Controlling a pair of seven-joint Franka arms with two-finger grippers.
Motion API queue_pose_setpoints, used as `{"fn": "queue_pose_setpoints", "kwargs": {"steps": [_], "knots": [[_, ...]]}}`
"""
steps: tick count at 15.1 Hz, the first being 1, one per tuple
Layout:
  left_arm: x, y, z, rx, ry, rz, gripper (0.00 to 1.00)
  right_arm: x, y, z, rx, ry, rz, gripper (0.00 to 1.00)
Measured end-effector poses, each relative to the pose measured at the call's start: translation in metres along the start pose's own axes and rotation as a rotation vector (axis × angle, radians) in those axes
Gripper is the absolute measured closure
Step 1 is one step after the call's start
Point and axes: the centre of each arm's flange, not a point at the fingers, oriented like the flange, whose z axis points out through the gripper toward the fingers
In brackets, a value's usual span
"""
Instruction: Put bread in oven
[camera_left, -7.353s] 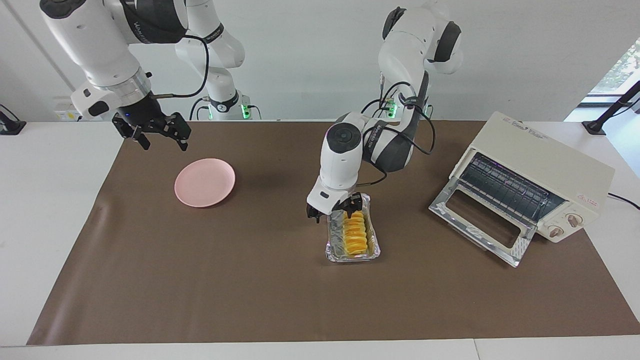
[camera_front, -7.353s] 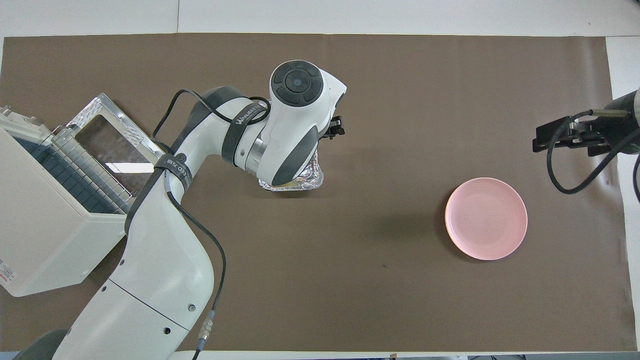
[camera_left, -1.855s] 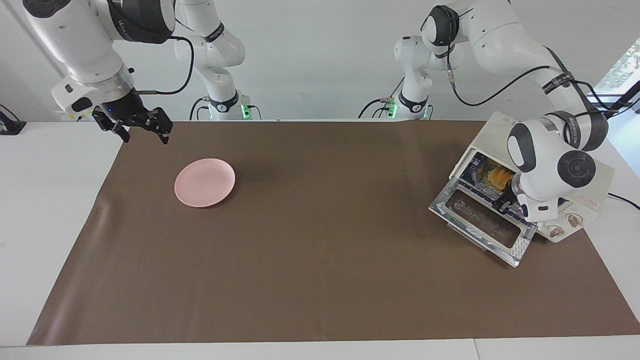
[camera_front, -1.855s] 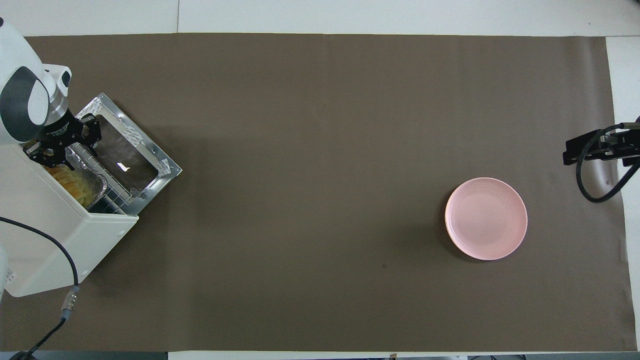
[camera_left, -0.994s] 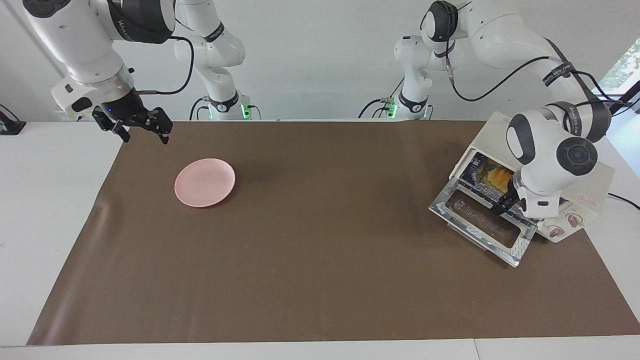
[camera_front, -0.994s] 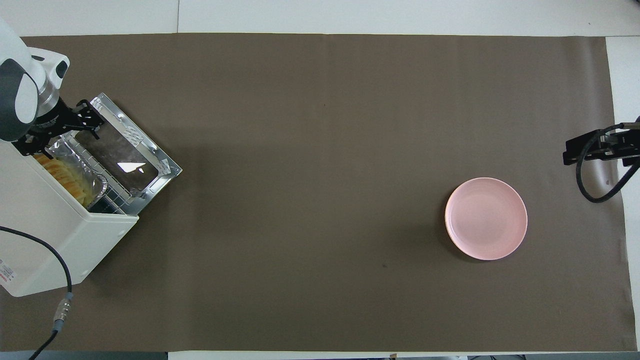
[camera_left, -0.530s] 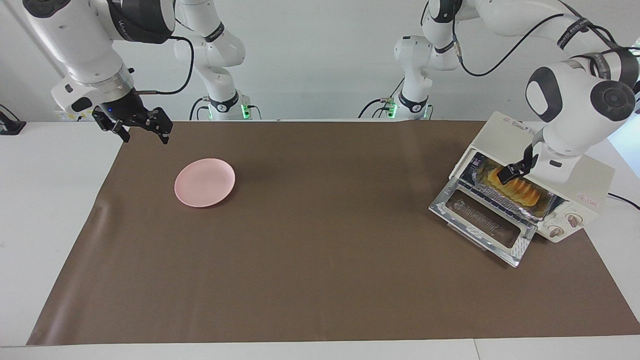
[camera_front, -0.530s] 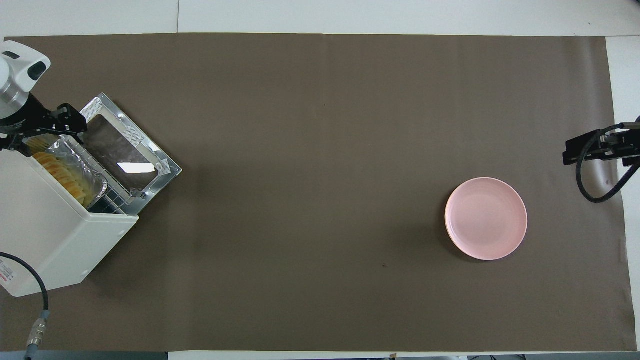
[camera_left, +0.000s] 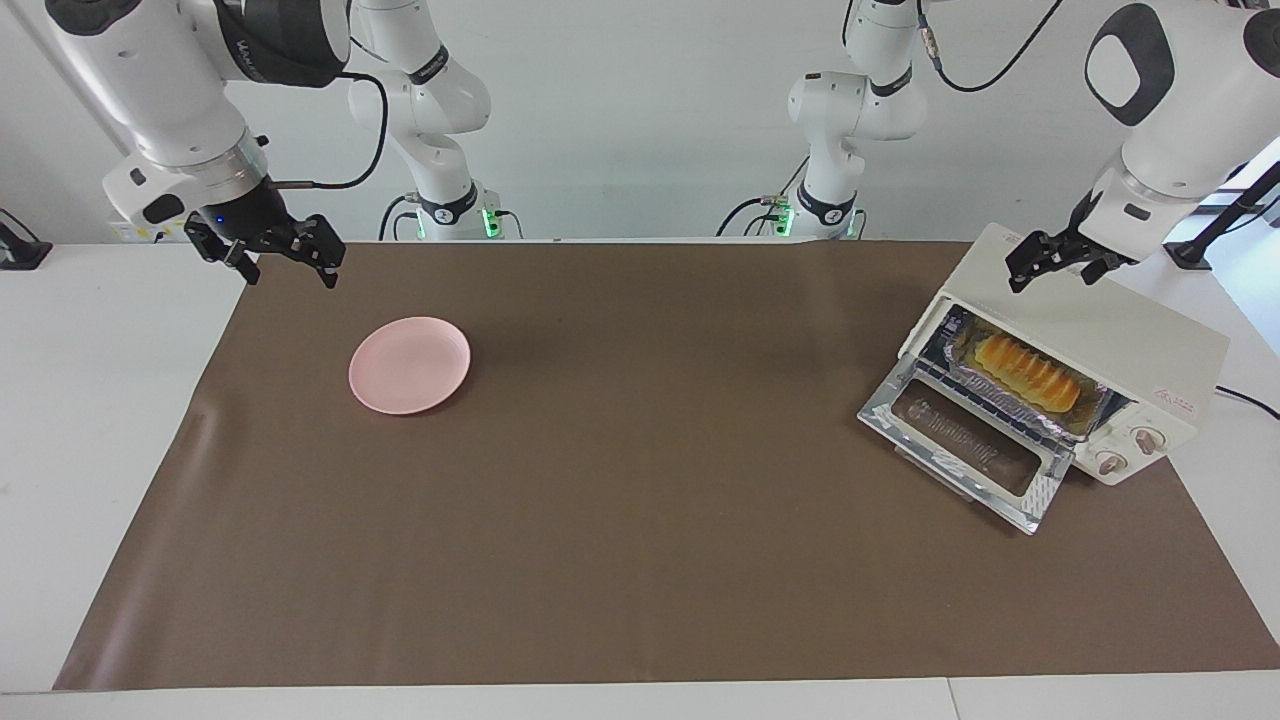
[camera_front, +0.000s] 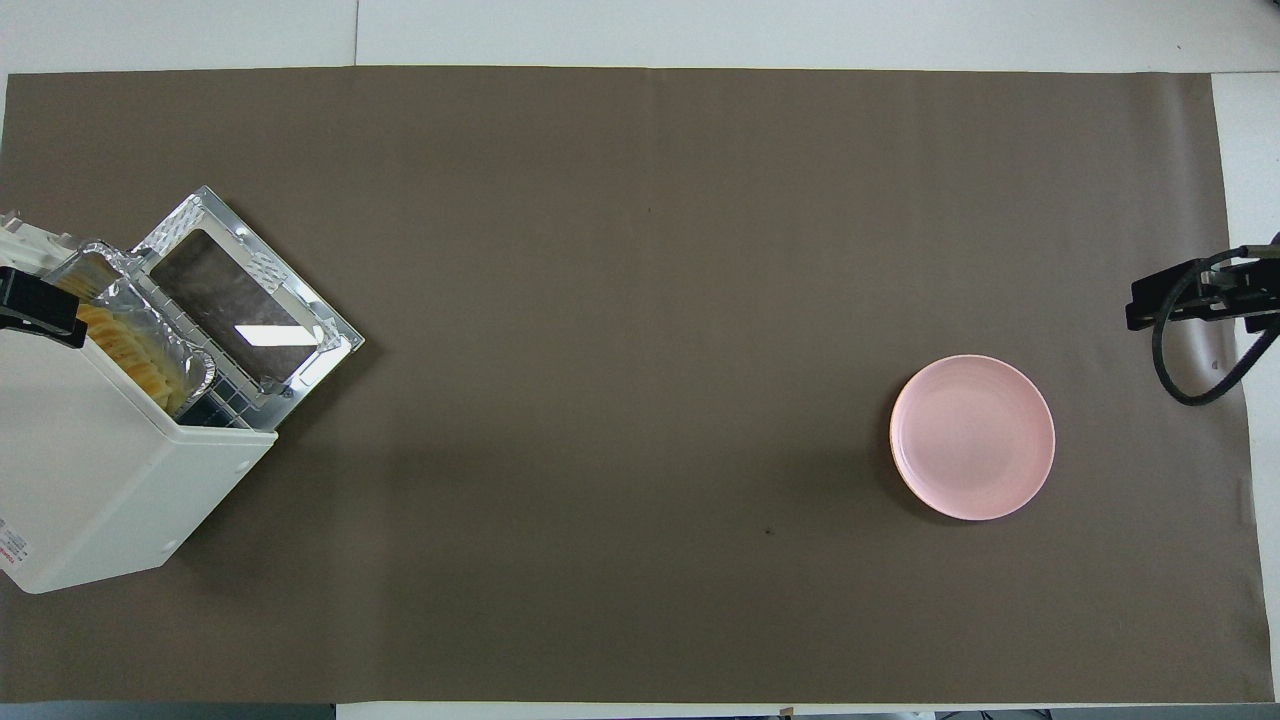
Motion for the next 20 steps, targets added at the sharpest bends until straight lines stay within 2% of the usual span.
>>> {"fn": "queue_pose_setpoints", "kwargs": {"steps": [7, 13, 16, 20], "knots": [[-0.008, -0.001, -0.001, -0.007, 0.013, 0.044, 0.0, 0.0, 0.0, 0.0, 0.0, 0.0, 0.0, 0.0], [-0.008, 0.029, 0.009, -0.004, 0.024, 0.102, 0.0, 0.0, 0.0, 0.0, 0.0, 0.0, 0.0, 0.0], [-0.007, 0.033, 0.008, -0.043, 0.041, 0.105, 0.0, 0.0, 0.0, 0.0, 0.0, 0.0, 0.0, 0.0], [-0.005, 0.028, 0.006, -0.051, 0.064, 0.095, 0.0, 0.0, 0.0, 0.0, 0.0, 0.0, 0.0, 0.0]]}}
